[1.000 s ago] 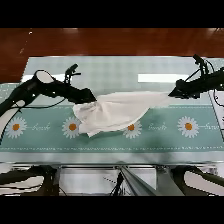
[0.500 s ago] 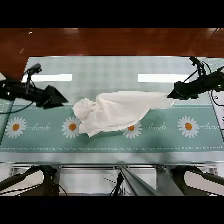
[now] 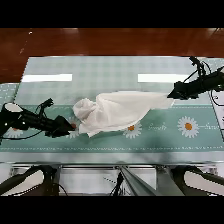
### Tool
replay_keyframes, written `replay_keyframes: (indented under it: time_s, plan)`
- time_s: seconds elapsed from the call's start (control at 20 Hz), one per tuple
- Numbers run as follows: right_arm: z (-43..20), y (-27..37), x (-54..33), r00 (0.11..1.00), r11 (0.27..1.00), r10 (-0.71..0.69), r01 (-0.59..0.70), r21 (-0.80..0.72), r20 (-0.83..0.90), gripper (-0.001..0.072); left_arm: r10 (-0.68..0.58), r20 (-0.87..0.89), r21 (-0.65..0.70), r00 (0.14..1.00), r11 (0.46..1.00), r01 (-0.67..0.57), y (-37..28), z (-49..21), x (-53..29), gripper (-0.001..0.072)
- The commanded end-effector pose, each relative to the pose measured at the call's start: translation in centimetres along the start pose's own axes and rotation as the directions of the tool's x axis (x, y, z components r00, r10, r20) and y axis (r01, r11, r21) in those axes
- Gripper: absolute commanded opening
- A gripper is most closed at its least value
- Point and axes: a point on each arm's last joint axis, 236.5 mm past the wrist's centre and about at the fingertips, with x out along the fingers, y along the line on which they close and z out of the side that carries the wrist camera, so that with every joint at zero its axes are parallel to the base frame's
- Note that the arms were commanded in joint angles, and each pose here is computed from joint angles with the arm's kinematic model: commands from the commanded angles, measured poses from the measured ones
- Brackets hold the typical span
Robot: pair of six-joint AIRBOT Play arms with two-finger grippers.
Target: Fold the shirts.
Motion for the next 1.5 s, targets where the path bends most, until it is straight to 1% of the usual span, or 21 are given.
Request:
replay_keyframes:
  time_s: [0.0, 0.15, 0.4, 0.45, 0.5, 0.55, 0.65, 0.85, 0.95, 1.05, 1.15, 1.2, 1.25, 1.35, 1.4, 1.45]
  plan:
    - [0.0, 0.0, 0.0, 1.0, 1.0, 0.0, 0.0, 0.0, -0.001, 0.0021, 0.028, 0.013, 0.002, 1.0, 1.0, -0.028, 0.8, 0.1, 2.0, 0.0471]
    - [0.0, 0.0, 0.0, 1.0, 1.0, 0.0, 0.0, 0.001, -0.001, 0.0021, 0.016, 0.058, -0.009, 0.998, 1.0, -0.016, 0.1, 1.8, 3.7, 0.0471]
    - [-0.5, 0.1, 0.0, 1.0, 1.0, 0.005, -0.005, 0.001, -0.022, 0.0021, 0.036, 0.169, -0.037, 0.985, 0.999, -0.03, 0.3, 4.9, 5.0, 0.0462]
    - [-0.5, 0.1, 0.0, 1.0, 1.0, 0.006, -0.006, 0.001, -0.023, 0.0021, 0.031, 0.197, -0.052, 0.98, 0.998, -0.021, 0.1, 5.6, 4.9, 0.0425]
    - [-0.5, 0.1, 0.0, 1.0, 1.0, 0.005, -0.005, 0.001, -0.023, 0.002, 0.025, 0.216, -0.067, 0.976, 0.998, -0.01, 0.0, 6.0, 4.8, 0.0334]
    - [-0.5, 0.1, 0.0, 1.0, 1.0, 0.005, -0.005, 0.001, -0.023, 0.0021, 0.018, 0.225, -0.071, 0.974, 0.997, -0.002, -0.2, 6.2, 4.7, 0.0185]
    - [-0.5, 0.1, 0.0, 1.0, 1.0, 0.005, -0.005, 0.001, -0.022, 0.0021, 0.01, 0.21, -0.06, 0.978, 0.998, 0.003, -0.4, 5.9, 4.8, 0.0029]
    - [-0.7, 0.3, -0.2, 1.0, 1.0, 0.006, -0.006, -0.006, -0.022, 0.0021, -0.041, 0.147, 0.036, 0.988, 0.999, 0.036, -2.2, 3.9, 4.3, 0.0026]
    - [-0.6, 0.7, -1.0, 1.0, 1.0, 0.002, -0.002, -0.021, 0.002, 0.0021, -0.072, 0.186, 0.119, 0.98, 0.992, 0.05, -4.5, 3.6, 2.5, 0.0026]
    - [-0.5, 1.6, -2.4, 0.999, 0.999, -0.001, 0.003, -0.049, 0.044, 0.0021, -0.12, 0.271, 0.258, 0.955, 0.965, 0.048, -8.3, 3.5, -0.9, 0.0025]
    - [-0.4, 3.1, -4.7, 0.993, 0.995, -0.001, 0.012, -0.097, 0.117, 0.002, -0.193, 0.392, 0.41, 0.899, 0.912, 0.016, -13.3, 3.0, -5.8, 0.0025]
    - [-0.3, 4.2, -6.1, 0.986, 0.992, 0.008, 0.013, -0.127, 0.166, 0.002, -0.236, 0.463, 0.47, 0.854, 0.882, -0.011, -15.8, 2.6, -8.8, 0.0025]
    - [-0.2, 5.6, -8.0, 0.974, 0.986, 0.023, 0.014, -0.164, 0.224, 0.0021, -0.288, 0.545, 0.521, 0.787, 0.852, -0.048, -18.6, 2.0, -12.6, 0.0025]
    - [0.3, 8.8, -12.7, 0.925, 0.971, 0.048, 0.045, -0.235, 0.376, 0.002, -0.392, 0.696, 0.579, 0.602, 0.802, -0.147, -23.7, 0.1, -20.8, 0.0026]
    - [0.8, 10.4, -15.8, 0.88, 0.959, 0.059, 0.081, -0.271, 0.472, 0.002, -0.442, 0.751, 0.595, 0.49, 0.775, -0.214, -26.0, -1.5, -25.0, 0.0026]
    - [1.2, 12.5, -19.8, 0.805, 0.944, 0.077, 0.13, -0.303, 0.588, 0.002, -0.483, 0.784, 0.6, 0.39, 0.75, -0.279, -28.1, -3.4, -28.6, 0.0025]
